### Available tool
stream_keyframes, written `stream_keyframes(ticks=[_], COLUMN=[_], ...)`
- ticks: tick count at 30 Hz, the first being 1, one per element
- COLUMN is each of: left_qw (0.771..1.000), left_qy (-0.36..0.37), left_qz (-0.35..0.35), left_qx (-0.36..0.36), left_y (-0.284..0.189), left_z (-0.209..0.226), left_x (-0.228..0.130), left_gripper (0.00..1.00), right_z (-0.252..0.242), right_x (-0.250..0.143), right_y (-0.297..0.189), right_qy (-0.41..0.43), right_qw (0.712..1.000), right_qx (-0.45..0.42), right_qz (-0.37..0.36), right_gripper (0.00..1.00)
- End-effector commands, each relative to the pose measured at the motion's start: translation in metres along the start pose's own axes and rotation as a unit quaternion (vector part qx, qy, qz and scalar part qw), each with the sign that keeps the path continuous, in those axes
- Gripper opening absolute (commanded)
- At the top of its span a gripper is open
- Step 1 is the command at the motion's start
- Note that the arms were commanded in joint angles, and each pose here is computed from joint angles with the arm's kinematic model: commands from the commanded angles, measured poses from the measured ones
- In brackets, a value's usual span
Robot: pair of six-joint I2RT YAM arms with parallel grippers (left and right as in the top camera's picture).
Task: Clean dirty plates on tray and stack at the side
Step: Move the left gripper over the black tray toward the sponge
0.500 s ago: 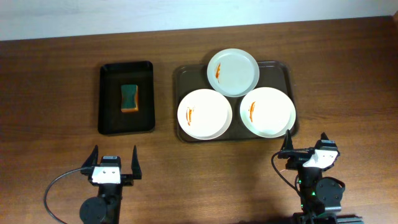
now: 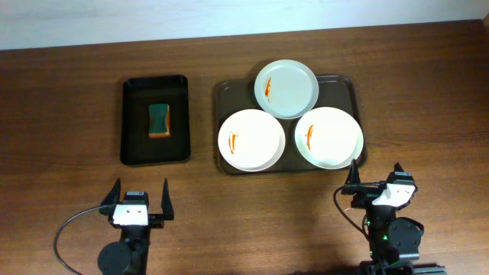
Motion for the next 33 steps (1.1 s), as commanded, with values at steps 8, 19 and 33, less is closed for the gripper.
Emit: stream_keyframes(ticks=[8, 19, 33], left_qw=[1.0, 1.0, 0.913], left_qy=[0.008, 0.008, 0.117], left_qz=[-0.002, -0.002, -0.283], left_qx=[0.008, 0.008, -0.269], left_y=[0.0, 0.0, -0.075], left_z=[0.003, 0.003, -0.099], left_x=[-0.001, -0.001, 0.161], left_gripper=[1.0, 1.0, 1.0], right_z=[-0.001, -0.001, -0.001], right_x=[-0.004, -0.004, -0.004], right_y=[0.0, 0.0, 0.0], right_qy=[-0.004, -0.004, -0.004], right_qw=[1.0, 1.0, 1.0], right_qx=[-0.002, -0.002, -0.002], right_qz=[0.003, 0.003, 0.003], right_gripper=[0.98, 0.98, 0.98])
Point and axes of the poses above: each gripper's point midway between its finger pads, its own y axis out along the fingers, its own z axis along the line the jaws close on, x = y × z, the point moved 2 cm from there along -y, back along the fingers, and after that the axes turned 14 degrees about -y, right-handed, at the moved point
